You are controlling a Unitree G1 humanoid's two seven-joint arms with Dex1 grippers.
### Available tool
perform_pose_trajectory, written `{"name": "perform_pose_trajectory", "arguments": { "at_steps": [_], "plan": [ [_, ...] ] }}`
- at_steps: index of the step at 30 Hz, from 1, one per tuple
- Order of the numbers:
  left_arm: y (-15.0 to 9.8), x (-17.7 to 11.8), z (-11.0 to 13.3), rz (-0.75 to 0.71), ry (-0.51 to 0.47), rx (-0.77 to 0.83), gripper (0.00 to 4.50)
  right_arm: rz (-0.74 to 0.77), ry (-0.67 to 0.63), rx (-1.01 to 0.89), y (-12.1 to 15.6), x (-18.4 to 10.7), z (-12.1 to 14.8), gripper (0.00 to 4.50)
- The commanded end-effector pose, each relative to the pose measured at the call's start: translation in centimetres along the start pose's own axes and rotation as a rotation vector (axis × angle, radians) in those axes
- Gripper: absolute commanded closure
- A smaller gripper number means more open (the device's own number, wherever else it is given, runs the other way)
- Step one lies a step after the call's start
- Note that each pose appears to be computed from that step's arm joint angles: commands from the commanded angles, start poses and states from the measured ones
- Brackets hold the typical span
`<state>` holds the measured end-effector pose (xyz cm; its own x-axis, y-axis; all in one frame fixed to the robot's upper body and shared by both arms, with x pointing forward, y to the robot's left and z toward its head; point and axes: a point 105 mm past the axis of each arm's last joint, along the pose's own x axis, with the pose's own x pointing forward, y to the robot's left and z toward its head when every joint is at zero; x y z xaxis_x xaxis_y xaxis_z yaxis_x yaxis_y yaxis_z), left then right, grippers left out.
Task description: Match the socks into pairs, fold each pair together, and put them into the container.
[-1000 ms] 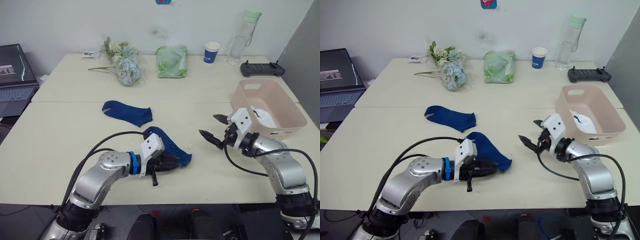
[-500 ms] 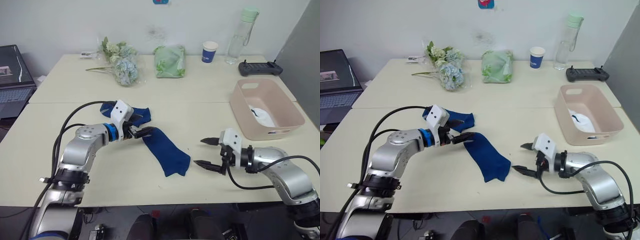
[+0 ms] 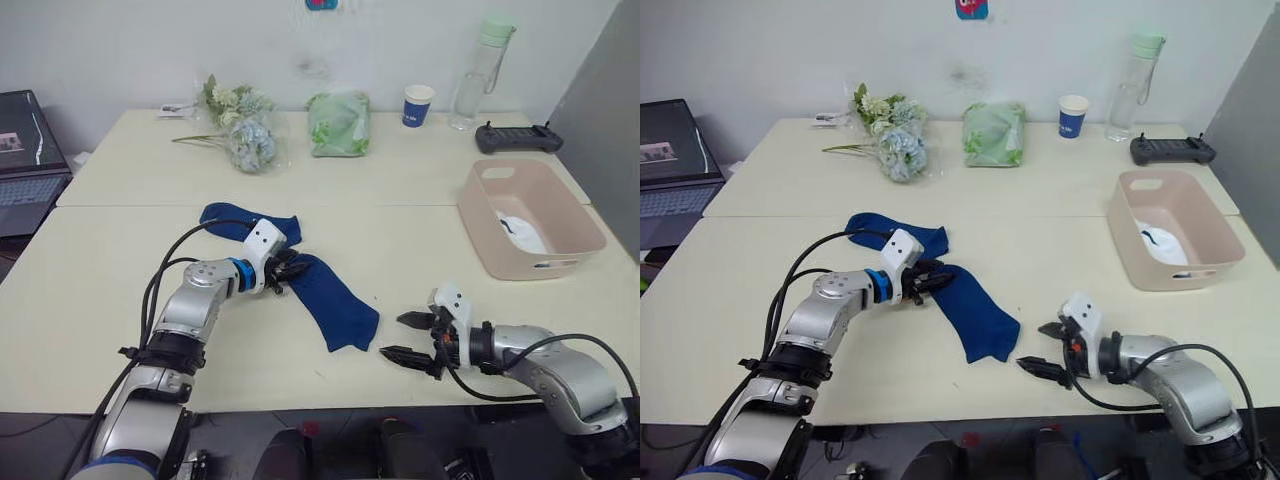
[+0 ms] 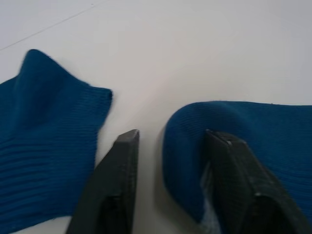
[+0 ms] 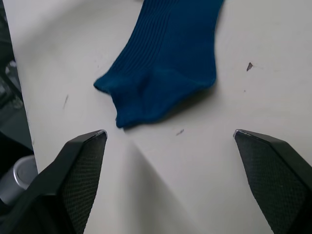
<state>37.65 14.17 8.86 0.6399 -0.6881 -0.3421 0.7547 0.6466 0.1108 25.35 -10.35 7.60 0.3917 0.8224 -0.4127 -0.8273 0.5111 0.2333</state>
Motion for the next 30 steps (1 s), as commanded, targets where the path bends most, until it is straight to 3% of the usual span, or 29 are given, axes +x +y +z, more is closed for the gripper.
{"name": "perform_pose_trajectory", "arguments": {
  "at_steps": [1,3,11,13,17,22,25,30],
  "plan": [
    [-0.2,-0.5,0.2,-0.009,0.003,0.017,3.86,0.042,0.015,0.045,0.8,1.2,-0.2,1.00],
    [-0.2,-0.6,0.2,-0.011,0.002,0.014,4.47,0.075,0.009,0.071,1.3,1.7,0.0,1.69],
    [-1.2,-2.5,0.0,0.015,-0.014,-0.038,4.50,0.066,-0.056,0.126,0.4,2.0,1.4,4.48],
    [-1.5,-3.1,-0.1,0.034,-0.016,-0.058,4.50,0.040,-0.058,0.116,-0.2,1.6,1.5,4.48],
    [-4.3,-5.4,-0.6,0.066,-0.039,-0.149,4.50,0.005,-0.016,0.076,-2.5,-0.8,1.8,4.48],
    [-7.1,-6.6,-0.8,0.184,-0.098,-0.272,4.50,0.048,0.054,0.041,-3.4,-2.4,1.8,4.48],
    [-9.3,-7.1,-1.6,0.253,-0.096,-0.293,4.50,0.096,0.093,0.022,-3.5,-2.6,2.1,4.48],
    [-9.8,-7.1,-1.6,0.391,-0.147,-0.354,4.50,0.159,0.134,-0.005,-3.1,-1.8,2.4,4.48]
  ]
}}
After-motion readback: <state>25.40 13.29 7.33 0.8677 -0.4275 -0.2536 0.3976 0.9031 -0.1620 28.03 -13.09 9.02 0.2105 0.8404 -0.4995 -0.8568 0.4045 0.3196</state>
